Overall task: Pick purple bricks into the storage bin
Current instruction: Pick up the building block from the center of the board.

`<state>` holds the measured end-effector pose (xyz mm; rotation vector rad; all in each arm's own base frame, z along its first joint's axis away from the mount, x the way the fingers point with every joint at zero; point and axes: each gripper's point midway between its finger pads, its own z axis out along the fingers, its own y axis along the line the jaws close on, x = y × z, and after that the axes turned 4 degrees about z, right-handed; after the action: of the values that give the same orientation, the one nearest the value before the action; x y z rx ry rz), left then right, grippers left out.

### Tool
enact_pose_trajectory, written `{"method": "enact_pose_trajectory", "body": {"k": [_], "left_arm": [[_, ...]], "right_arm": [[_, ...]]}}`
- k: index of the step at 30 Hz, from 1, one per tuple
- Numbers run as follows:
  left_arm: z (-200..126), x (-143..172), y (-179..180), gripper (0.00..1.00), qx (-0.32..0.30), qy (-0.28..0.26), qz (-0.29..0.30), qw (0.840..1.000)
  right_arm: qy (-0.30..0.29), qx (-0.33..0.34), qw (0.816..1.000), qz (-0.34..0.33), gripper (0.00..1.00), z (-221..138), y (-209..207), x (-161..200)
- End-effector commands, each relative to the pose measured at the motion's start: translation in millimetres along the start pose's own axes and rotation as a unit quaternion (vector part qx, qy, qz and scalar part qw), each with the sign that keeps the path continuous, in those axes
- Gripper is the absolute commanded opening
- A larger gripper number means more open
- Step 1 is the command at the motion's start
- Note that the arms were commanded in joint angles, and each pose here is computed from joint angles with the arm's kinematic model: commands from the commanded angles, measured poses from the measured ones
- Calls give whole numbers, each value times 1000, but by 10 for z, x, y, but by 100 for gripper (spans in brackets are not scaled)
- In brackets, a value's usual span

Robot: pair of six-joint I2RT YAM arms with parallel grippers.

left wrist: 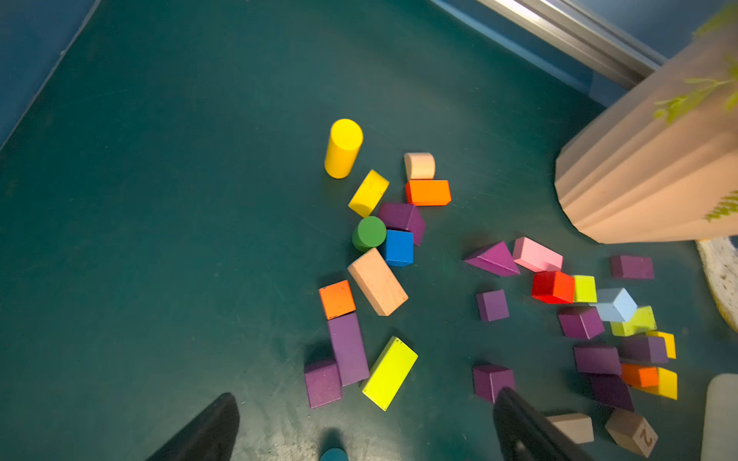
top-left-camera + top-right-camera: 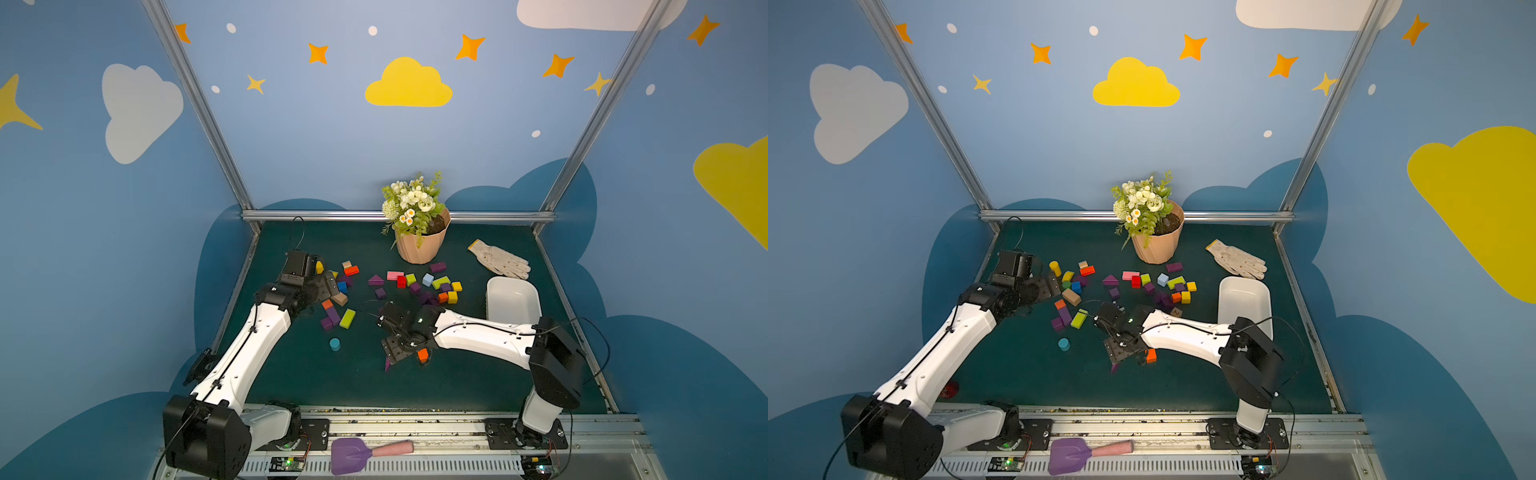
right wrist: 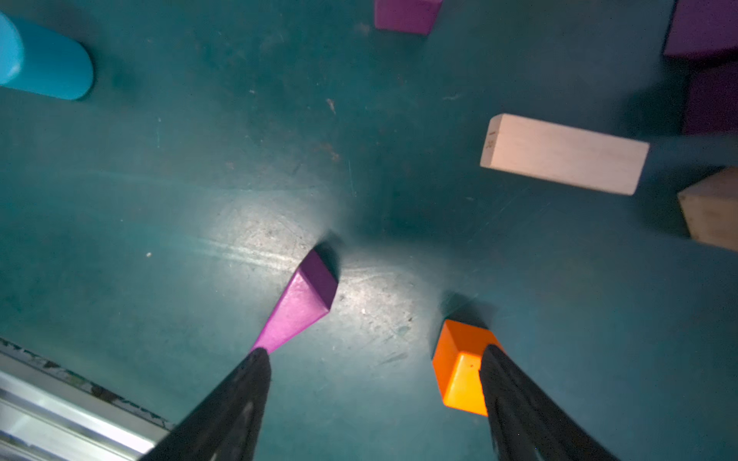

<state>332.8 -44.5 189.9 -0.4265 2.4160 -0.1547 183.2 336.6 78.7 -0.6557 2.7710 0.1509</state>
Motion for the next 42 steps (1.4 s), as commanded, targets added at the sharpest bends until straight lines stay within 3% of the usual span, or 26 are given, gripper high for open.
{"method": "enact_pose_trajectory", "body": {"k": [1,13,29,42], "left_arm": [[-101,-65,107,100,-21,-15,-28,999],[-167,-122,263,100,-40,-34,-71,996],[-156,-122,264,100,-29,-31,-83,996],[-134,-113,258,100,-23,-30,-86,996]], "right_arm": [[9,35,999,20,83,-64,22,70],[42,54,996,64,75,36,180,249],[72,47,996,23,65,334,351,214],[82,49,995,10,47,436,303,297]]}}
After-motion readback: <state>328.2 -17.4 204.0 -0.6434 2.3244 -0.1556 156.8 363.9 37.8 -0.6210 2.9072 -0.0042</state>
